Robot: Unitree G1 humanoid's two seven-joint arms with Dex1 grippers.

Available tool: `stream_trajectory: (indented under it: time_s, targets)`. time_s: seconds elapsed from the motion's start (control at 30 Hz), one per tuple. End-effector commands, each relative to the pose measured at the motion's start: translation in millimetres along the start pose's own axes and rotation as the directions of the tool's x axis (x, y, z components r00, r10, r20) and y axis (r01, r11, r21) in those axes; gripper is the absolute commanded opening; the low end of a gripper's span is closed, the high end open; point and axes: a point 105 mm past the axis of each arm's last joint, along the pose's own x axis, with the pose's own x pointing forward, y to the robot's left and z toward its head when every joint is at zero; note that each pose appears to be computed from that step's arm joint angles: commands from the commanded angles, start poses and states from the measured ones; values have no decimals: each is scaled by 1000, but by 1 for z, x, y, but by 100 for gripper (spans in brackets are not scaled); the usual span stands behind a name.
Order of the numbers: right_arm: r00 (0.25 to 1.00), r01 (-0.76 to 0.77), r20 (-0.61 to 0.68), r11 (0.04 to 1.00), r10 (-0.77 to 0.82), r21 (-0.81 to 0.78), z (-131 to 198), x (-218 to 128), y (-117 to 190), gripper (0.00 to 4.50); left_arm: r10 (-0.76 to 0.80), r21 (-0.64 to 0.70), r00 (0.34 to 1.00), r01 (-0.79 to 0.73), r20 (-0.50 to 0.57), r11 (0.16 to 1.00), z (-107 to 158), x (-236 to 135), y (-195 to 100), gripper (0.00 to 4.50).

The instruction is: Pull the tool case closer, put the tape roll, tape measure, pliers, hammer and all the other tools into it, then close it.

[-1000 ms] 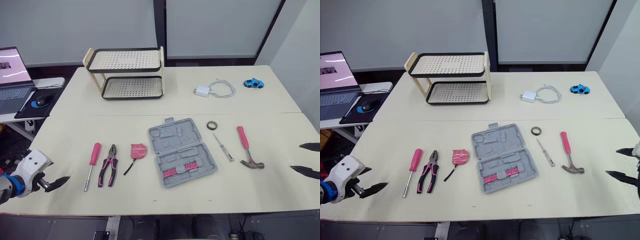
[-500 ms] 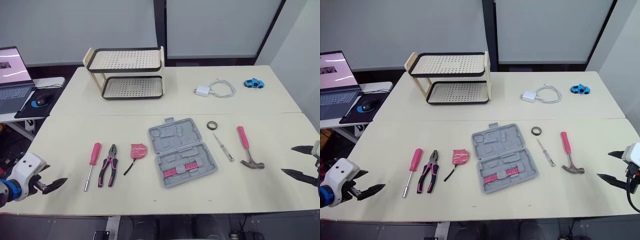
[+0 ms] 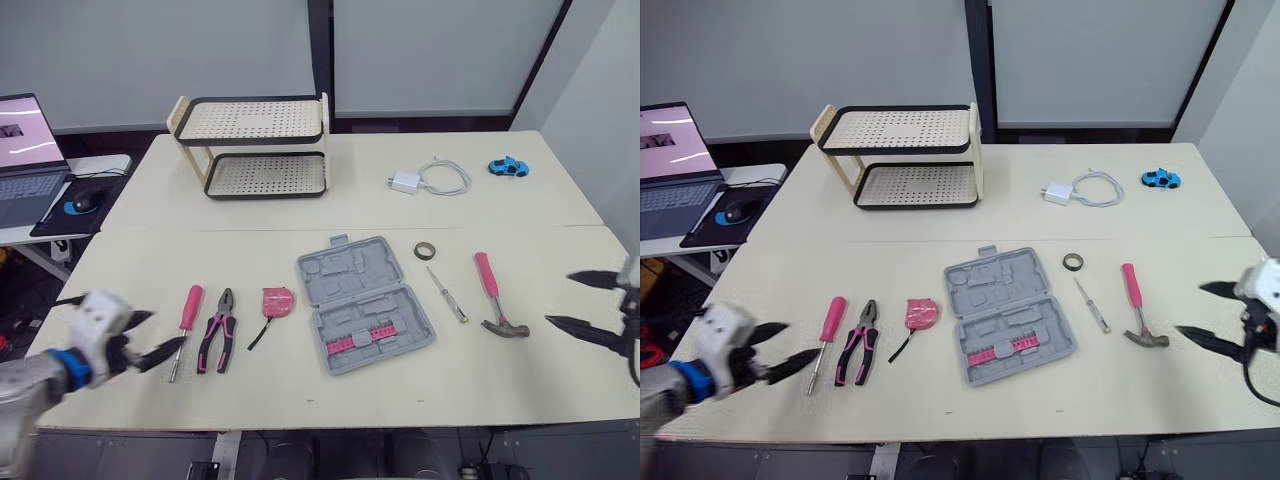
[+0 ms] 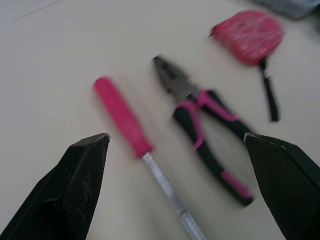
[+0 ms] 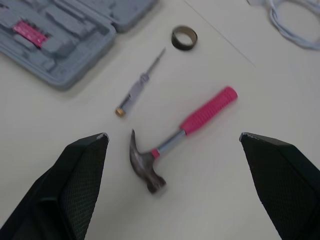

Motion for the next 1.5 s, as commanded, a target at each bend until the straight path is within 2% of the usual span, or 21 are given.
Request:
stream_trajectory:
  time_s: [0.03,0.17,0.27,0.37,0.63,0.77,1.23,1.5]
  targets:
    - [1000,-9,9,1000,10,-16,16,20,9,450,-23,-3,998,23,66,1000,23,19,-18,449]
    - [998,-41,44,998,43,-50,32,52,22,450,-73,8,995,73,75,997,31,48,-42,449]
    - [999,-45,23,996,47,-76,36,76,25,392,-96,49,994,93,57,994,28,65,-51,450]
    - [999,-32,-13,993,31,-114,37,102,23,294,-133,60,990,130,44,990,27,82,-61,389]
    - [997,-21,-70,992,13,-124,34,146,14,0,-163,101,987,162,-2,982,19,108,-70,121]
    - [996,-39,-80,991,28,-129,33,158,13,0,-176,115,984,176,-8,978,20,117,-70,1]
    - [989,-105,-111,989,93,-108,27,200,10,0,-209,138,977,211,-32,968,21,139,-78,1]
    - [985,-141,-122,983,126,-120,26,213,11,0,-220,142,975,222,-29,965,22,149,-82,1]
